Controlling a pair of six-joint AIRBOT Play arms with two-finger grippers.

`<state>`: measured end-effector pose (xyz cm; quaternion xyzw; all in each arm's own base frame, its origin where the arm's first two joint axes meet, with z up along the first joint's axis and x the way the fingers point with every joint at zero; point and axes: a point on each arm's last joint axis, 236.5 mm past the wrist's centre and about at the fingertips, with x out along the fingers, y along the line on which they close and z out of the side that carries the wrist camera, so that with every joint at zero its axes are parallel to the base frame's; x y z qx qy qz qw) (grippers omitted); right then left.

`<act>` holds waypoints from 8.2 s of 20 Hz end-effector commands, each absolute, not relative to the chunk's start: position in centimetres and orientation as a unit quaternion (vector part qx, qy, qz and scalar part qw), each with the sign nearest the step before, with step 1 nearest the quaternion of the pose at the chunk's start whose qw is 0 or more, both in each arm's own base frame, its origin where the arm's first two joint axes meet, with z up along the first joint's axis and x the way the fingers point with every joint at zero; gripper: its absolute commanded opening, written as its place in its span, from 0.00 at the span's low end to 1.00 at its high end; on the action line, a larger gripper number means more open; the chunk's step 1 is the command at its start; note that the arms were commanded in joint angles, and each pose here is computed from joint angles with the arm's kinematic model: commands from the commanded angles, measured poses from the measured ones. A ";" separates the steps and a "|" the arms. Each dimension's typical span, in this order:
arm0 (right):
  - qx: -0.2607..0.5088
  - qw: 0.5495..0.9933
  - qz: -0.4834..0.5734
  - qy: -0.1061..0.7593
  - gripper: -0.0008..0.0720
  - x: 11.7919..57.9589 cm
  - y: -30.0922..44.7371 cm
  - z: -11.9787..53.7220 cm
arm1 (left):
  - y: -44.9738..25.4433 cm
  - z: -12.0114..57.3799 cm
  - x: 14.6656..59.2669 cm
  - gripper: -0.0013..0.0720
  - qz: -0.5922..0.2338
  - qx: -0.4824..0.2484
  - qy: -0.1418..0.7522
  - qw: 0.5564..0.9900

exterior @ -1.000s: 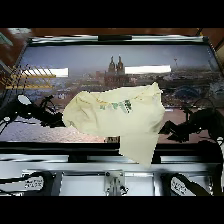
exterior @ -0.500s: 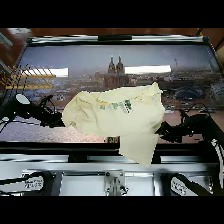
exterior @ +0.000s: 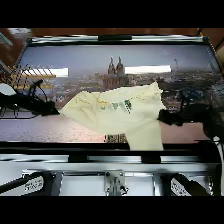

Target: Fold the shirts.

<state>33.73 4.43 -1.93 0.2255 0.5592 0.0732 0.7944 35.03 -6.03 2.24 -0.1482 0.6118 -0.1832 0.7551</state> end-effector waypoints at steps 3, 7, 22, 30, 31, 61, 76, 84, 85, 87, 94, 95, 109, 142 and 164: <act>0.090 0.961 0.121 0.232 0.09 37.5 3.7 27.0 | -6.8 26.5 38.4 0.05 -0.210 -0.074 0.337 0.915; 0.009 0.992 0.098 -0.081 0.09 28.6 3.6 50.6 | -7.7 53.4 29.2 0.05 -0.193 -0.025 -0.055 0.979; -0.057 0.995 0.082 -0.020 0.09 19.9 4.5 50.5 | -4.7 50.3 17.6 0.06 -0.082 0.010 0.016 0.996; 0.079 0.874 0.115 0.465 0.09 33.6 3.1 21.4 | -1.9 22.8 29.5 0.06 -0.063 -0.064 0.365 0.927; 0.103 0.865 0.118 0.478 0.09 35.9 3.3 18.5 | -1.6 19.5 31.3 0.05 -0.057 -0.077 0.390 0.916; 0.233 0.817 0.069 0.523 0.09 51.7 3.7 -5.3 | -3.8 -5.4 52.8 0.06 -0.094 -0.253 0.514 0.814; 0.159 0.628 0.064 0.759 0.09 35.2 3.4 -4.6 | -2.9 -5.8 39.9 0.06 -0.161 -0.182 0.719 0.651; 0.153 0.644 0.033 0.749 0.09 35.3 2.5 -7.1 | -3.8 -7.9 37.0 0.06 -0.159 -0.195 0.750 0.611; 0.150 0.645 0.031 0.749 0.09 35.3 2.3 -7.1 | -4.0 -8.1 36.8 0.06 -0.160 -0.194 0.753 0.608; 0.150 0.645 0.031 0.749 0.09 35.3 2.3 -7.1 | -4.0 -8.2 36.8 0.06 -0.159 -0.195 0.752 0.609; 0.138 0.647 0.008 0.750 0.09 35.2 1.2 -7.4 | -3.9 -8.2 36.9 0.06 -0.158 -0.196 0.751 0.610; 0.138 0.648 0.007 0.749 0.11 35.3 1.2 -7.4 | -4.0 -8.2 36.9 0.06 -0.158 -0.195 0.752 0.610; 0.139 0.658 -0.095 0.734 0.70 23.7 -10.5 0.1 | 0.6 -6.7 25.3 0.70 -0.106 -0.239 0.777 0.572; 0.306 0.598 0.083 0.736 0.70 15.3 2.2 -7.9 | -5.0 -12.0 18.9 0.06 -0.106 -0.261 0.775 0.566; 0.216 0.584 0.062 0.780 0.48 13.0 3.4 -11.2 | -4.9 -12.1 19.2 0.06 -0.105 -0.259 0.771 0.572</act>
